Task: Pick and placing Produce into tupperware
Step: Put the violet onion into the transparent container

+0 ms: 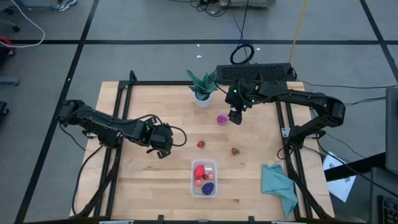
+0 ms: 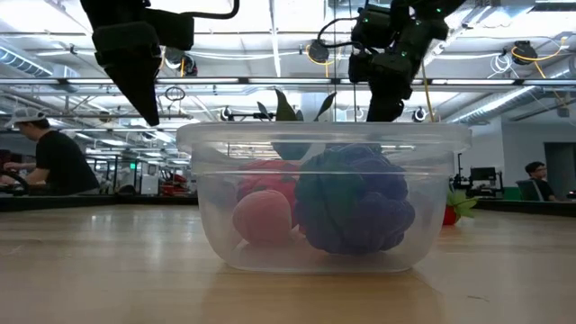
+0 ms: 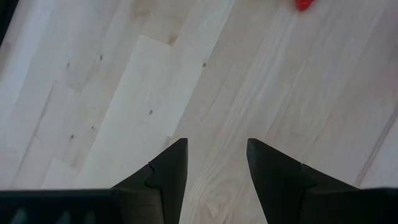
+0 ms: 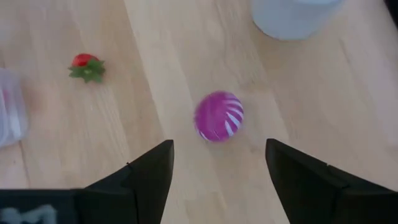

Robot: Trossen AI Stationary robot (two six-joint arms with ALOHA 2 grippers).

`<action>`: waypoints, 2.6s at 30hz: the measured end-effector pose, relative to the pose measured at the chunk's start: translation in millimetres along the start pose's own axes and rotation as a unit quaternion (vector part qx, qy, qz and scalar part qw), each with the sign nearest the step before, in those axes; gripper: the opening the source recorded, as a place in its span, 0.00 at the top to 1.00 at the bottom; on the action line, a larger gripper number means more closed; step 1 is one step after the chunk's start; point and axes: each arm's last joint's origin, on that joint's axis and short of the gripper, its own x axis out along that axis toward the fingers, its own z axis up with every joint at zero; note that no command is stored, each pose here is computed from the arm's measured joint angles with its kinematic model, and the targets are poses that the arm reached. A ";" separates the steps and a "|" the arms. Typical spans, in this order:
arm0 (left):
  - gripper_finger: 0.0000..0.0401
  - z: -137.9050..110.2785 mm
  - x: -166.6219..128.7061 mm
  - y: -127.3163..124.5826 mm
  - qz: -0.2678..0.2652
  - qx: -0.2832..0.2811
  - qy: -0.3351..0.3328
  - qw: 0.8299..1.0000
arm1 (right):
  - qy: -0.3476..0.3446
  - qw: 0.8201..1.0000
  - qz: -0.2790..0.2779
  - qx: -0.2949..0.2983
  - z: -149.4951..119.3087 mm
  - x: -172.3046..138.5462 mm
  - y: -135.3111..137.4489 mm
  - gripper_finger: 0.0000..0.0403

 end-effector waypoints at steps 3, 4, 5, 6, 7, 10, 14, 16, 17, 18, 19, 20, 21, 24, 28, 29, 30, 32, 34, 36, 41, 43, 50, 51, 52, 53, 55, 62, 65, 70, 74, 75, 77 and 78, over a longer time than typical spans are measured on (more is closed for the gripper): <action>0.58 0.0 -0.1 0.1 0.000 0.001 0.000 1.000 | 0.020 1.000 -0.012 0.000 10.4 -3.9 -0.8 0.39; 0.58 -0.1 -0.1 0.1 0.000 0.001 0.001 1.000 | 0.021 1.000 -0.012 0.001 14.9 -4.0 -1.1 0.39; 0.58 -0.1 -0.1 0.1 0.001 0.001 0.001 1.000 | 0.022 1.000 -0.011 0.001 18.7 -3.2 -1.4 0.39; 0.58 0.0 -0.2 0.1 0.001 0.001 0.000 1.000 | 0.023 1.000 -0.011 0.000 22.3 -1.9 -1.4 0.39; 0.58 0.0 -0.2 0.1 0.001 0.001 0.000 1.000 | 0.024 1.000 -0.010 -0.002 25.5 0.9 -0.9 0.39; 0.58 -0.1 -0.2 0.1 0.001 0.001 0.001 1.000 | 0.039 0.999 -0.009 0.000 31.0 12.1 -2.7 0.39; 0.58 -0.2 -0.2 0.3 0.001 0.003 0.001 1.000 | 0.072 0.997 -0.008 0.015 30.5 32.7 -7.4 0.39; 0.58 -0.2 -0.2 0.3 0.001 0.006 0.001 1.000 | 0.095 0.995 -0.007 0.020 28.4 43.3 -10.0 0.39; 0.58 -0.2 -0.2 0.3 0.001 0.009 0.001 1.000 | 0.101 0.995 -0.007 0.022 28.1 48.3 -10.9 0.39; 0.58 -0.2 -0.2 0.2 0.001 0.011 0.001 1.000 | 0.106 0.994 -0.007 0.024 27.9 52.2 -12.1 0.39; 0.58 -0.2 -0.2 0.3 0.001 0.012 0.001 1.000 | 0.110 0.994 -0.007 0.026 27.6 55.5 -13.5 0.39; 0.58 -0.2 -0.2 0.2 0.001 0.013 0.001 1.000 | 0.114 0.993 -0.006 0.026 27.3 58.7 -14.1 0.39; 0.58 -0.2 -0.2 0.2 0.001 0.013 0.001 1.000 | 0.116 0.993 -0.006 0.026 27.3 61.3 -14.5 0.39; 0.58 -0.2 -0.2 0.2 0.001 0.013 0.001 1.000 | 0.114 0.993 -0.006 0.025 28.6 68.2 -16.3 0.39; 0.58 -0.2 -0.2 0.2 0.001 0.013 0.001 1.000 | 0.103 0.994 -0.006 0.020 30.9 71.1 -17.1 0.39; 0.58 -0.2 -0.2 0.2 0.001 0.013 0.001 1.000 | 0.101 0.995 -0.006 0.019 31.3 71.3 -17.1 0.39; 0.58 -0.2 -0.2 0.2 0.001 0.014 0.001 1.000 | 0.101 0.995 -0.006 0.020 31.3 71.3 -17.1 0.38; 0.58 -0.2 -0.2 0.2 0.001 0.014 0.001 1.000 | 0.102 0.994 -0.007 0.027 31.0 71.1 -17.6 0.36; 0.58 -0.2 -0.2 0.2 0.001 0.014 0.001 1.000 | 0.104 0.994 -0.007 0.032 30.5 70.9 -18.7 0.34; 0.58 -0.2 -0.2 0.2 0.001 0.014 0.001 1.000 | 0.106 0.993 -0.009 0.044 30.1 70.7 -19.5 0.31; 0.58 -0.2 -0.2 0.2 0.001 0.014 0.001 1.000 | 0.110 0.992 -0.010 0.061 29.2 70.4 -19.9 0.23; 0.58 -0.2 -0.2 0.2 0.001 0.014 0.001 1.000 | 0.119 0.991 -0.010 0.064 27.5 70.0 -19.6 0.21; 0.58 -0.2 -0.2 0.2 0.001 0.014 0.001 1.000 | 0.125 0.989 -0.011 0.075 26.2 69.7 -19.5 0.16; 0.58 -0.2 -0.2 0.2 0.001 0.014 0.001 1.000 | 0.124 0.989 -0.010 0.074 26.5 69.8 -19.3 0.16; 0.58 -0.2 -0.2 0.2 0.001 0.014 0.001 1.000 | 0.122 0.990 -0.010 0.074 27.0 69.9 -19.0 0.16; 0.58 -0.2 -0.2 0.2 0.001 0.014 0.001 1.000 | 0.119 0.990 -0.010 0.072 27.5 70.2 -18.5 0.16; 0.58 -0.2 -0.2 0.2 0.001 0.014 0.001 1.000 | 0.115 0.991 -0.009 0.071 28.4 70.4 -18.1 0.16; 0.58 -0.2 -0.2 0.2 0.001 0.014 0.001 1.000 | 0.092 0.993 0.017 0.068 32.9 71.6 -15.1 0.16; 0.58 -0.2 -0.2 0.2 0.001 0.014 0.001 1.000 | 0.088 0.994 0.017 0.066 33.8 71.9 -14.5 0.16; 0.58 -0.2 -0.2 0.2 0.001 0.014 0.001 1.000 | 0.090 0.994 0.017 0.067 33.5 71.8 -14.6 0.16; 0.58 -0.2 -0.2 0.2 0.001 0.014 0.001 1.000 | 0.091 0.993 0.017 0.067 33.2 72.7 -14.7 0.16; 0.58 -0.2 -0.2 0.2 0.001 0.014 0.001 1.000 | 0.093 0.993 0.017 0.067 33.1 73.9 -14.8 0.16; 0.58 -0.2 -0.2 0.2 0.001 0.014 0.001 1.000 | 0.098 0.993 0.017 0.068 32.3 76.2 -15.1 0.16; 0.58 -0.2 -0.2 0.2 0.001 0.014 0.001 1.000 | 0.101 0.992 0.017 0.068 31.8 78.0 -15.2 0.16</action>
